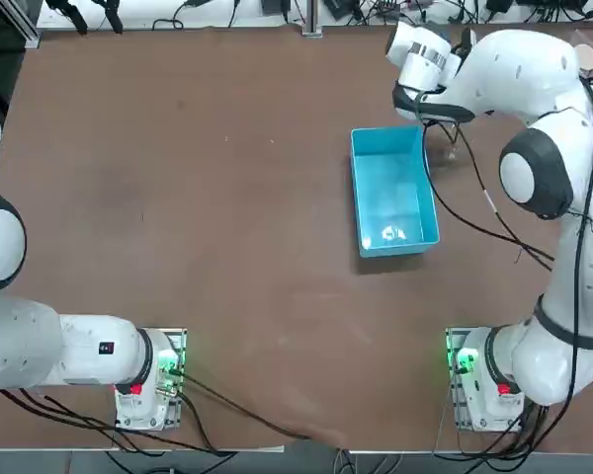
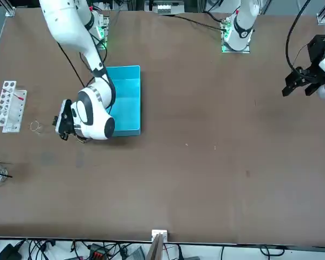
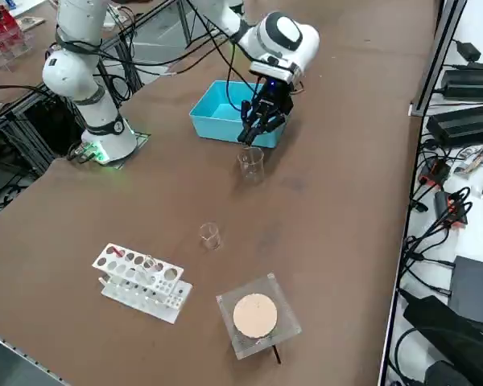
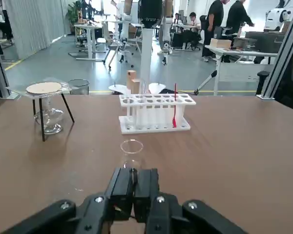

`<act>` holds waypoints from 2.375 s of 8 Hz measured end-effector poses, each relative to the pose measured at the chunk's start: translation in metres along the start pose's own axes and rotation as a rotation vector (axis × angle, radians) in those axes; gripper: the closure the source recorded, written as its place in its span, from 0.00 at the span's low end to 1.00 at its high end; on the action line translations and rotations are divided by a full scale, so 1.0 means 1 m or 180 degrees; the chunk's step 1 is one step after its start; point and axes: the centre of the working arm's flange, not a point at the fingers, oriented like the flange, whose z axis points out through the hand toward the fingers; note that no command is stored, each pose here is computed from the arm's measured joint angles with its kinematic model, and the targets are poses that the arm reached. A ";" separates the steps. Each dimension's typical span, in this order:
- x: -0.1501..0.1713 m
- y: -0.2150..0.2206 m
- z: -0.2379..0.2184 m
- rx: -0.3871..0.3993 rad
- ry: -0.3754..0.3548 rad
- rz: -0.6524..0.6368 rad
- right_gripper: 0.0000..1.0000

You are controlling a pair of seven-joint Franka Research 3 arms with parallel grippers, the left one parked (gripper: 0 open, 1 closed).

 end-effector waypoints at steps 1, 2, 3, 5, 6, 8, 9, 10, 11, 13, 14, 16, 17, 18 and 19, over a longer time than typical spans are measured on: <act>-0.011 0.001 0.005 -0.0021 0.0032 0.0034 0.93; -0.018 0.002 0.008 -0.0064 0.0011 0.0066 0.93; -0.021 0.003 0.007 -0.0139 -0.0075 0.0086 0.92; -0.016 -0.004 0.005 -0.0218 -0.0227 0.0239 0.92; -0.015 -0.006 0.008 -0.0234 -0.0260 0.0295 0.90; -0.025 -0.008 0.015 -0.0270 -0.0295 0.0331 0.89; -0.030 -0.007 0.017 -0.0295 -0.0312 0.0324 0.87; -0.032 -0.007 0.018 -0.0303 -0.0312 0.0322 0.78; -0.031 -0.007 0.018 -0.0304 -0.0315 0.0323 0.59; -0.025 -0.012 0.010 -0.0303 -0.0396 0.0276 0.21; -0.015 -0.016 0.000 -0.0343 -0.0473 0.0156 0.03; 0.018 -0.021 -0.014 -0.0467 -0.0482 -0.0133 0.00; 0.035 -0.021 -0.016 -0.0538 -0.0453 -0.0286 0.00; 0.053 -0.022 -0.012 -0.0633 -0.0410 -0.0403 0.00; 0.071 -0.026 0.000 -0.0735 -0.0327 -0.0467 0.00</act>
